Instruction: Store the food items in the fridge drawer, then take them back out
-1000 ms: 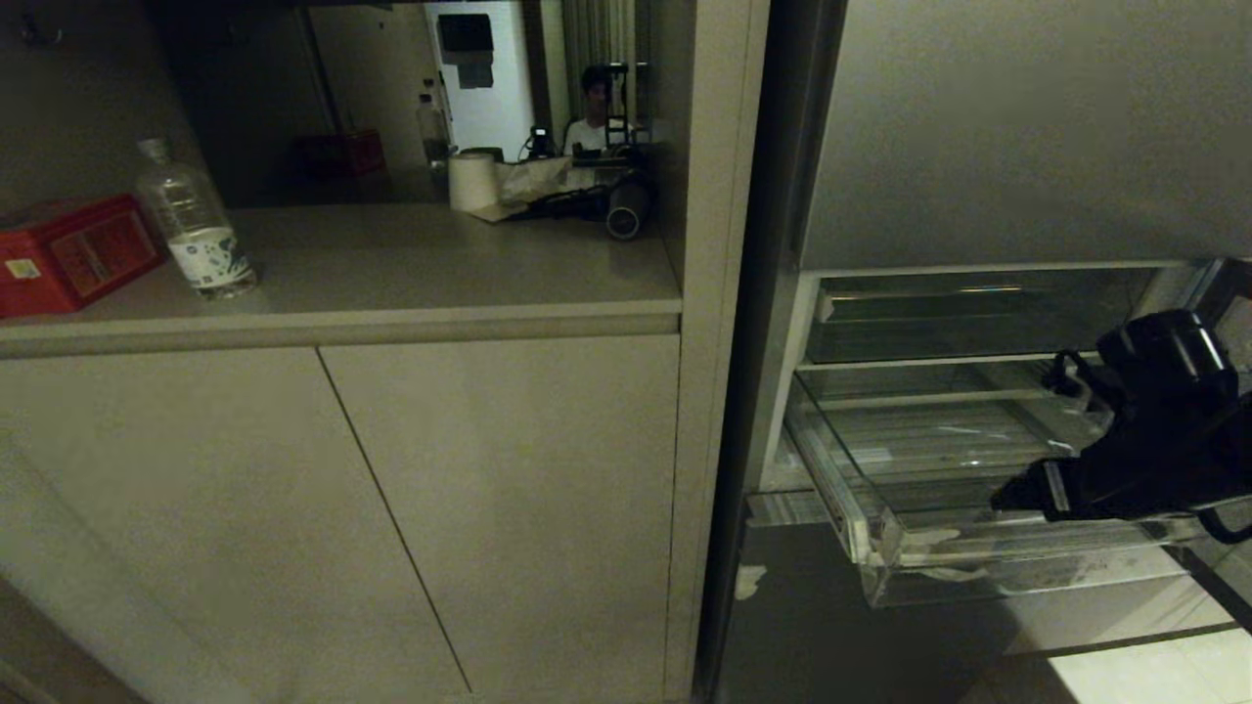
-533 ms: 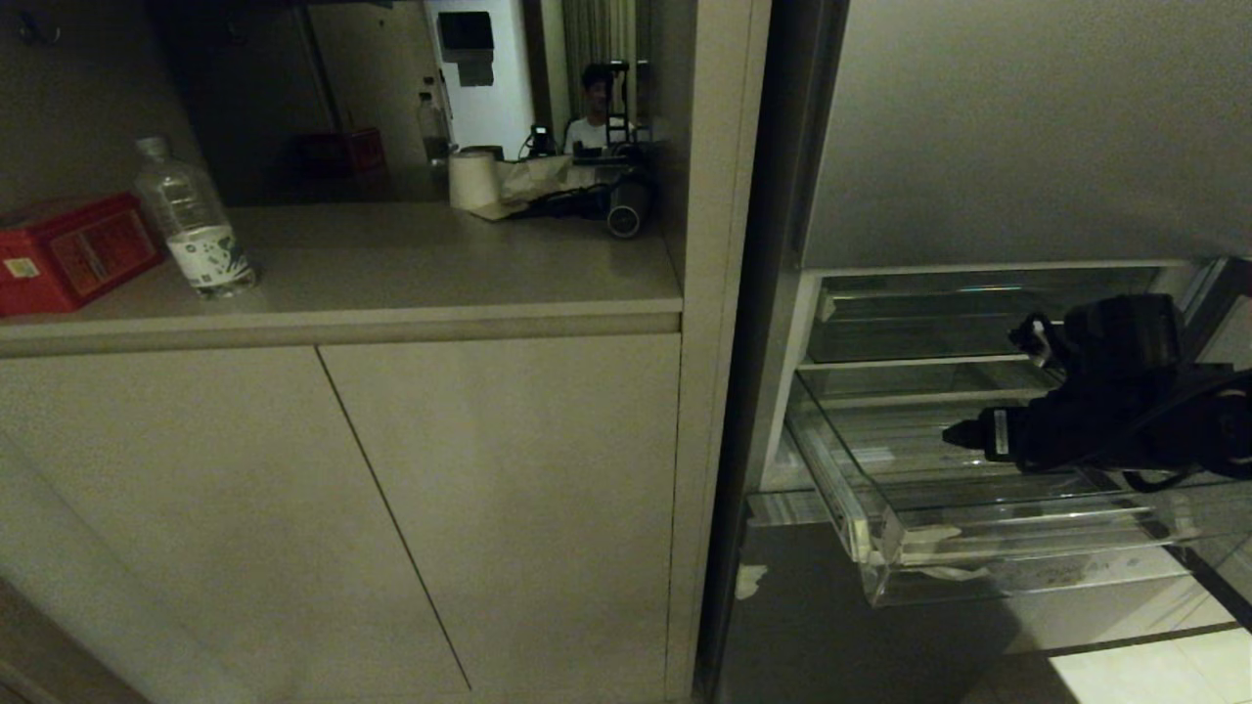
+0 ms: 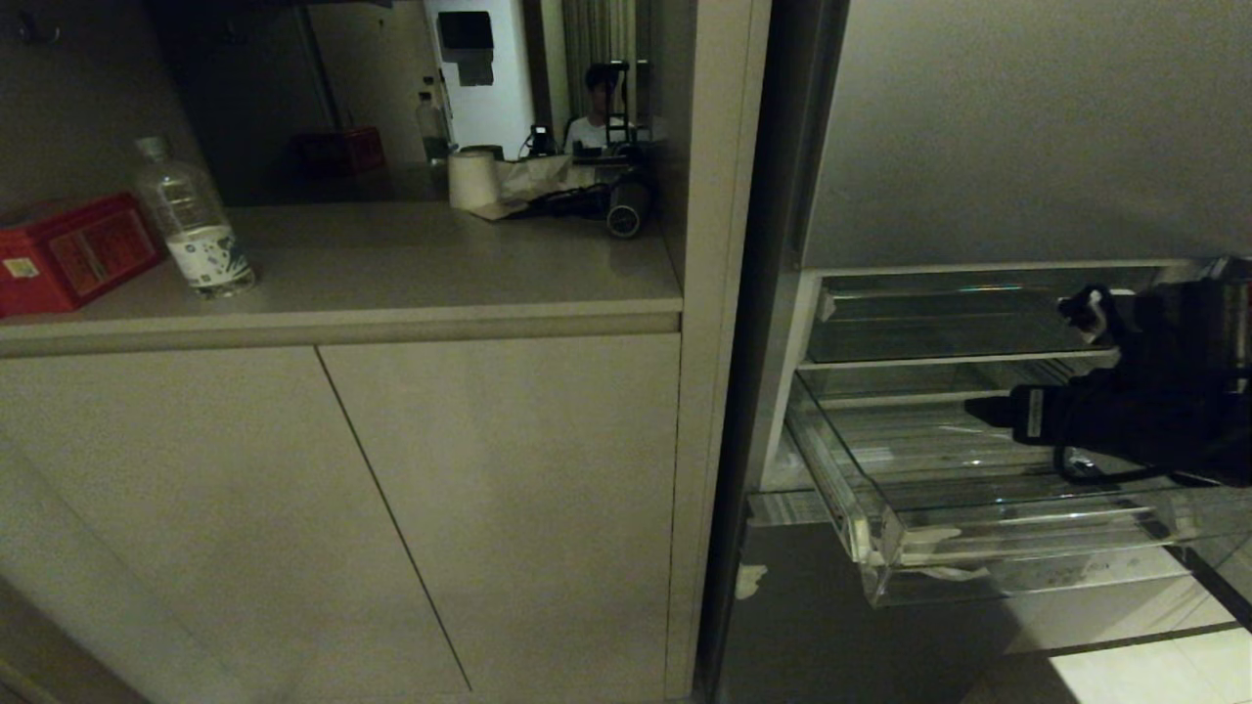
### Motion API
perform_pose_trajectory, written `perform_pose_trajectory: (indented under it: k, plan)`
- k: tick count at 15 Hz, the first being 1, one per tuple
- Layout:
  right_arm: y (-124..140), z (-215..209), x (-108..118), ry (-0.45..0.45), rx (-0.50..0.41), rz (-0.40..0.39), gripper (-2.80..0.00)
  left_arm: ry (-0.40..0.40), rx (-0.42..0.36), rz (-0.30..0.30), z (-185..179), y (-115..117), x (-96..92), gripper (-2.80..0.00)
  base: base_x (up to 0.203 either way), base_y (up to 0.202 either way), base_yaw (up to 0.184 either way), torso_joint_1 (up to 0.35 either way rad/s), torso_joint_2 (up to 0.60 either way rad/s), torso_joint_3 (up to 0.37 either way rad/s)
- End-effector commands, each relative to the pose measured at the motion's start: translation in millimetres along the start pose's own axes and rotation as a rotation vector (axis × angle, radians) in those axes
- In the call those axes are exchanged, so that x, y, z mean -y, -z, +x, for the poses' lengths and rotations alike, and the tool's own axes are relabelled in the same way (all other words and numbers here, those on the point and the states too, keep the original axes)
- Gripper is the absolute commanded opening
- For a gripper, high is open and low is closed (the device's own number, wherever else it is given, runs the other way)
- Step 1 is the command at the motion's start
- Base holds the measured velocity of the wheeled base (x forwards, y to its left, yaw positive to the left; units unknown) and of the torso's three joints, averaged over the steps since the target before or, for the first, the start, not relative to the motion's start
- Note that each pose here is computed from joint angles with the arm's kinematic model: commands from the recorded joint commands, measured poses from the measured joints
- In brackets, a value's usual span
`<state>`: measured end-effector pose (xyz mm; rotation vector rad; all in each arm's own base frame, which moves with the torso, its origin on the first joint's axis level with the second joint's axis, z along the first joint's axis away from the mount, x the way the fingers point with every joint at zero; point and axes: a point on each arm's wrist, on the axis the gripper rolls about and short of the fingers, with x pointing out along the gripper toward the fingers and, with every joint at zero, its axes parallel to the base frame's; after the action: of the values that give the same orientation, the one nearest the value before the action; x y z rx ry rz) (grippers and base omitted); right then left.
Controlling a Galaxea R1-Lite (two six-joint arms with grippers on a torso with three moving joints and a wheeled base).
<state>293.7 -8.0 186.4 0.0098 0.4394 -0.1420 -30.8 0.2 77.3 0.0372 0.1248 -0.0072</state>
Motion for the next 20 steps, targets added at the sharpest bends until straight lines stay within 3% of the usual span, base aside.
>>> perform_pose_trajectory:
  k: [1,5,9,11,13,15,17,20]
  plan:
    - [-13,-77,8,-0.008,0.178,0.018,0.0,0.0,-0.002,0.0,0,0,0.0,-2.8,0.0,0.0,0.0,0.0,0.0,0.0]
    - [13,-182,21,-0.016,0.413,0.032,0.0,0.0,-0.002,0.0,0,0,0.0,-2.8,0.0,0.0,0.0,0.0,0.0,0.0]
    - [85,-258,33,-0.025,0.637,0.008,0.0,0.0,-0.002,0.0,0,0,0.0,-2.8,0.0,0.0,0.0,0.0,0.0,0.0]
    - [129,-276,36,-0.039,0.695,-0.004,0.0,0.0,-0.002,0.0,0,0,0.0,-2.8,0.0,0.0,0.0,0.0,0.0,0.0]
    - [180,-273,37,-0.087,0.661,-0.052,0.0,0.0,-0.002,0.0,0,0,0.0,-2.8,0.0,0.0,0.0,0.0,0.0,0.0]
    - [223,-245,34,-0.124,0.551,-0.093,0.0,0.0,-0.002,-0.002,0,0,0.0,-2.8,0.0,0.0,0.0,0.0,0.0,0.0]
    - [235,-235,32,-0.145,0.494,-0.115,0.0,0.0,-0.002,-0.006,0,0,0.0,-2.8,0.0,0.0,0.0,0.0,0.0,0.0]
    - [234,-235,33,-0.138,0.496,-0.101,0.0,0.0,-0.002,-0.006,0,0,0.0,-2.8,0.0,0.0,0.0,0.0,0.0,0.0]
